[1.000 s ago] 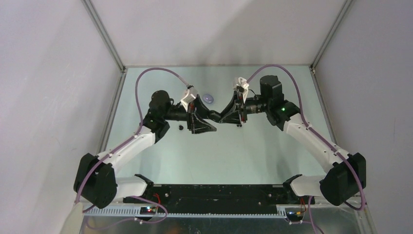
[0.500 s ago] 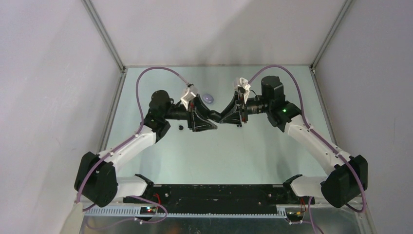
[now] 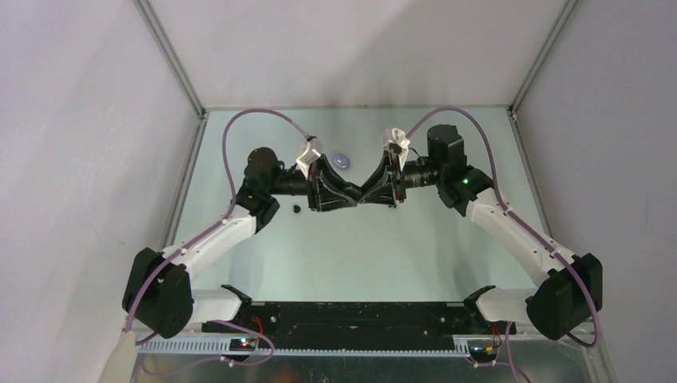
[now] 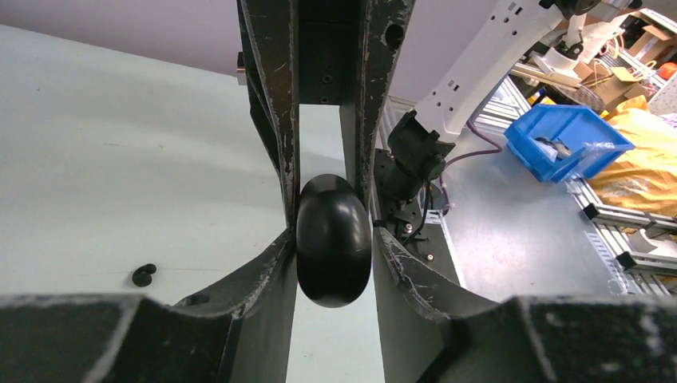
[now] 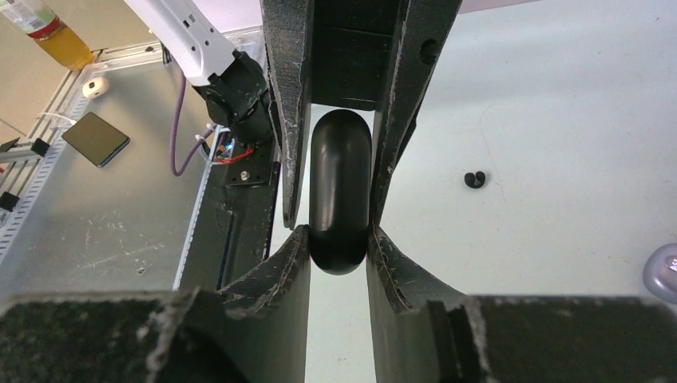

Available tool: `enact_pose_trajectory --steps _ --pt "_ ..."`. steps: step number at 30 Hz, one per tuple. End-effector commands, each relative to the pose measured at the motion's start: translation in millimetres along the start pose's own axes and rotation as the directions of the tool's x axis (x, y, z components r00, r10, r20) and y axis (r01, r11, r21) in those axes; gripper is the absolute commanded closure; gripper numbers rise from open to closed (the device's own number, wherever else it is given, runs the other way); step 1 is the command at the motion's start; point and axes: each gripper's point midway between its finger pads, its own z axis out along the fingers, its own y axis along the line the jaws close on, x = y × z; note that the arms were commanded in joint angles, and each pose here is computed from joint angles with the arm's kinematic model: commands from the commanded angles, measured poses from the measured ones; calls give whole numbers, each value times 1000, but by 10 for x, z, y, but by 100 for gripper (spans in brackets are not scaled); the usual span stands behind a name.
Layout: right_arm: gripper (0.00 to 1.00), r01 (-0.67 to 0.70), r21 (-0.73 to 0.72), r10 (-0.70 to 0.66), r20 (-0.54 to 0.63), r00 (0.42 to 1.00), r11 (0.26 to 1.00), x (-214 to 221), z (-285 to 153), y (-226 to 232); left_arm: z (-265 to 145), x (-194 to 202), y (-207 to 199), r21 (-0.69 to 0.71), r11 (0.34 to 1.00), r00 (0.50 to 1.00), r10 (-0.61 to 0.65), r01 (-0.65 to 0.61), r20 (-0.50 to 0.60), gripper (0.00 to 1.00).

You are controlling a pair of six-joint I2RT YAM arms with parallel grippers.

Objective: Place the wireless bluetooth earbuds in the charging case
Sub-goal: Pass from the right arm to the left

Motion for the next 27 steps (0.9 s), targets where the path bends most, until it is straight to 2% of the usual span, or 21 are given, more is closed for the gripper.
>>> enact_pose_trajectory --steps 1,15,19,23,25,27 --pt "93 57 19 -58 11 998 998 -54 -12 -47 17 -78 -70 34 998 998 59 -59 -15 58" --pt "92 81 8 -81 -16 997 997 40 -19 -39 34 -74 -58 35 998 998 52 -51 -24 64" --pt "92 83 8 -83 -20 996 997 51 -16 -44 38 -65 -62 36 998 998 51 -50 -25 72" --pt "91 82 8 -81 -23 996 997 61 -12 -44 41 -60 -63 37 998 998 55 -54 -28 85" --pt "89 79 9 -79 -23 997 997 63 -16 -43 42 -49 -63 37 998 998 55 -54 -31 90" --pt "83 77 8 -77 -24 997 997 65 -13 -41 40 -42 -61 36 998 998 56 -55 -34 94"
